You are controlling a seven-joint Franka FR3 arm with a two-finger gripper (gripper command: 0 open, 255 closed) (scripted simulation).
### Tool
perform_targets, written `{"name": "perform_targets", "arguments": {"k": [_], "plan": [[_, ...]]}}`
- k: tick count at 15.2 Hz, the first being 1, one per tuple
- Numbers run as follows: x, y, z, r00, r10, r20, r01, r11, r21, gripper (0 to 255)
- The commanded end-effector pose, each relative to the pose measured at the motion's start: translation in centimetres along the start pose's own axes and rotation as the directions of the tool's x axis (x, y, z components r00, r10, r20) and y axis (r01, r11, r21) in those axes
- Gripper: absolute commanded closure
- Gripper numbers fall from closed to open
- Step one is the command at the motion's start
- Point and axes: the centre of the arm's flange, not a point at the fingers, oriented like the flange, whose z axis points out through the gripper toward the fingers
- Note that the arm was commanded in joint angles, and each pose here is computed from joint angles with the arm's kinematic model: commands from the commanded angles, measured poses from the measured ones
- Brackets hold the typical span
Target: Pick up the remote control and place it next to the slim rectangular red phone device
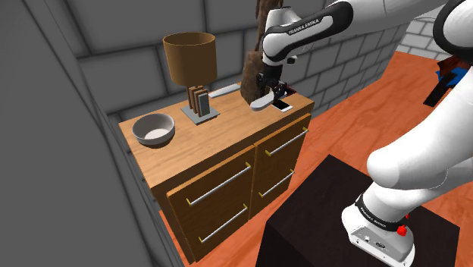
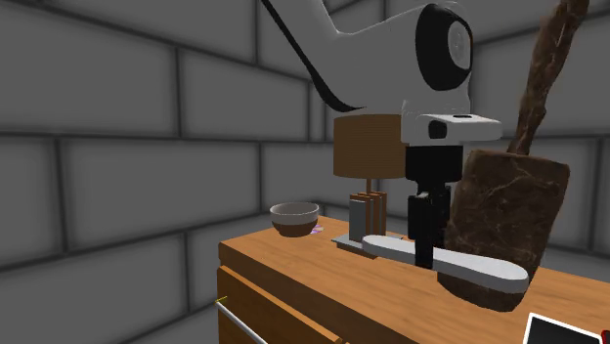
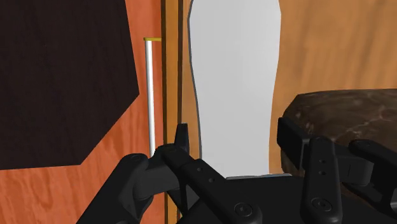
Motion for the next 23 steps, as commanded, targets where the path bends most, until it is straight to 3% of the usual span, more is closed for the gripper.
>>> {"name": "perform_targets", "arguments": {"k": [1, 19, 23], "plan": [[3.8, 0.7, 0.9, 1.000, 0.016, 0.005, -0.016, 1.000, -0.027, 255], [27.4, 3.2, 1.1, 1.000, 0.016, 0.005, -0.016, 1.000, -0.027, 255], [28.3, 3.4, 2.7, 1.000, 0.016, 0.005, -0.016, 1.000, -0.027, 255]]}}
